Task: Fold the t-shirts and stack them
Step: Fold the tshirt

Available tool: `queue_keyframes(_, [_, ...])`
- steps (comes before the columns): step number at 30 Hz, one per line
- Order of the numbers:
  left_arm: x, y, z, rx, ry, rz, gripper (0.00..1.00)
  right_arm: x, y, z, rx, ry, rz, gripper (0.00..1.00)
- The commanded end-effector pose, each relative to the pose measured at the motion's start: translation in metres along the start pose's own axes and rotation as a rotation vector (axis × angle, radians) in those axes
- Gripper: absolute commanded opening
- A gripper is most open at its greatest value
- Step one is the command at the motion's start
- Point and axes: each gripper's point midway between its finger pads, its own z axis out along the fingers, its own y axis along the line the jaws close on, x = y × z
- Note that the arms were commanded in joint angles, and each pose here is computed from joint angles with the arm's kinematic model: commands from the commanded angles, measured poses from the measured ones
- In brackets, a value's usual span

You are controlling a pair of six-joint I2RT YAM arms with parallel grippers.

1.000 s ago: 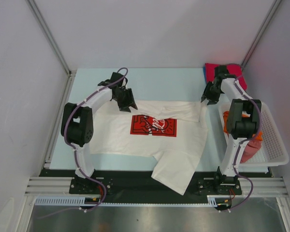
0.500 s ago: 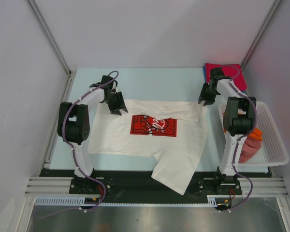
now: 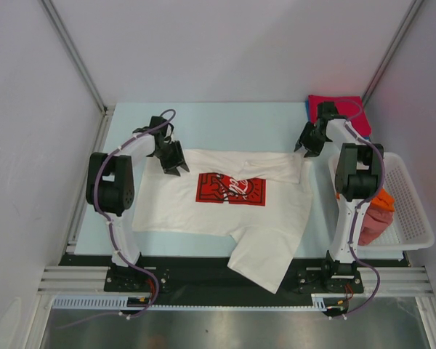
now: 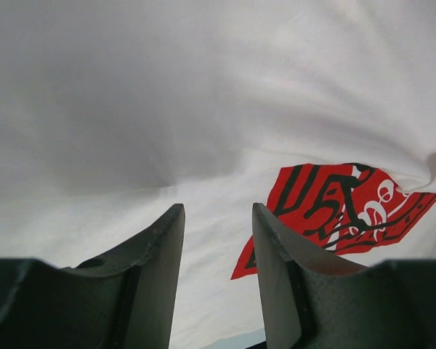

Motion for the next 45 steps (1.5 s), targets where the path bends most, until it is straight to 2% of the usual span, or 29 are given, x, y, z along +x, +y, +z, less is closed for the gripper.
queue_keyframes(1, [-0.008, 0.004, -0.002, 0.008, -0.023, 0.020, 0.47, -0.020, 0.010, -0.019, -0.042, -0.063, 0.078, 0.54])
queue_keyframes(7, [-0.008, 0.011, 0.001, 0.001, -0.015, 0.008, 0.47, -0.015, 0.013, -0.005, -0.072, -0.012, 0.124, 0.51])
queue_keyframes(11, [-0.009, 0.018, 0.004, -0.012, -0.013, -0.004, 0.46, -0.013, 0.014, -0.001, -0.082, -0.009, 0.161, 0.34])
queue_keyframes(13, [-0.009, 0.024, 0.006, -0.020, -0.007, -0.020, 0.45, -0.014, 0.013, 0.001, -0.082, -0.013, 0.174, 0.32])
queue_keyframes(16, [-0.008, 0.032, 0.010, -0.029, 0.003, -0.036, 0.45, -0.015, 0.005, 0.005, -0.054, -0.024, 0.183, 0.23])
queue_keyframes(18, [-0.007, 0.038, 0.014, -0.033, 0.013, -0.047, 0.45, -0.017, -0.005, 0.007, -0.023, -0.040, 0.194, 0.09])
queue_keyframes(20, [-0.006, 0.043, 0.016, -0.040, 0.017, -0.055, 0.45, -0.025, -0.018, 0.005, 0.030, -0.086, 0.196, 0.00])
queue_keyframes(26, [-0.002, 0.059, 0.020, -0.054, 0.018, -0.086, 0.44, -0.028, -0.055, 0.005, 0.188, -0.172, 0.214, 0.00])
queue_keyframes(28, [-0.002, 0.062, 0.018, -0.058, 0.015, -0.083, 0.43, -0.025, -0.054, 0.007, 0.169, -0.168, 0.213, 0.00])
queue_keyframes(31, [-0.005, 0.058, 0.012, -0.048, -0.001, -0.066, 0.43, -0.025, -0.048, 0.007, 0.135, -0.155, 0.196, 0.07])
queue_keyframes(32, [-0.005, 0.057, 0.009, -0.047, -0.004, -0.065, 0.44, -0.028, -0.043, 0.004, 0.121, -0.160, 0.189, 0.17])
queue_keyframes(34, [-0.009, 0.048, -0.004, -0.025, -0.029, -0.054, 0.44, -0.024, -0.044, -0.002, 0.136, -0.130, 0.176, 0.26])
queue_keyframes(35, [-0.009, 0.046, -0.009, -0.021, -0.034, -0.051, 0.44, -0.029, -0.039, -0.010, 0.134, -0.134, 0.167, 0.37])
queue_keyframes(37, [-0.012, 0.034, -0.027, -0.001, -0.075, -0.029, 0.45, -0.021, -0.033, -0.028, 0.145, -0.105, 0.125, 0.46])
queue_keyframes(38, [-0.011, 0.029, -0.032, 0.009, -0.082, -0.021, 0.45, -0.018, -0.031, -0.035, 0.155, -0.105, 0.105, 0.55])
queue_keyframes(41, [-0.004, 0.003, -0.046, 0.062, -0.104, 0.025, 0.47, -0.009, -0.027, -0.066, 0.203, -0.124, 0.021, 0.66])
queue_keyframes(45, [0.019, -0.055, -0.043, 0.179, -0.085, 0.116, 0.45, 0.014, -0.033, -0.089, 0.230, -0.115, -0.038, 0.68])
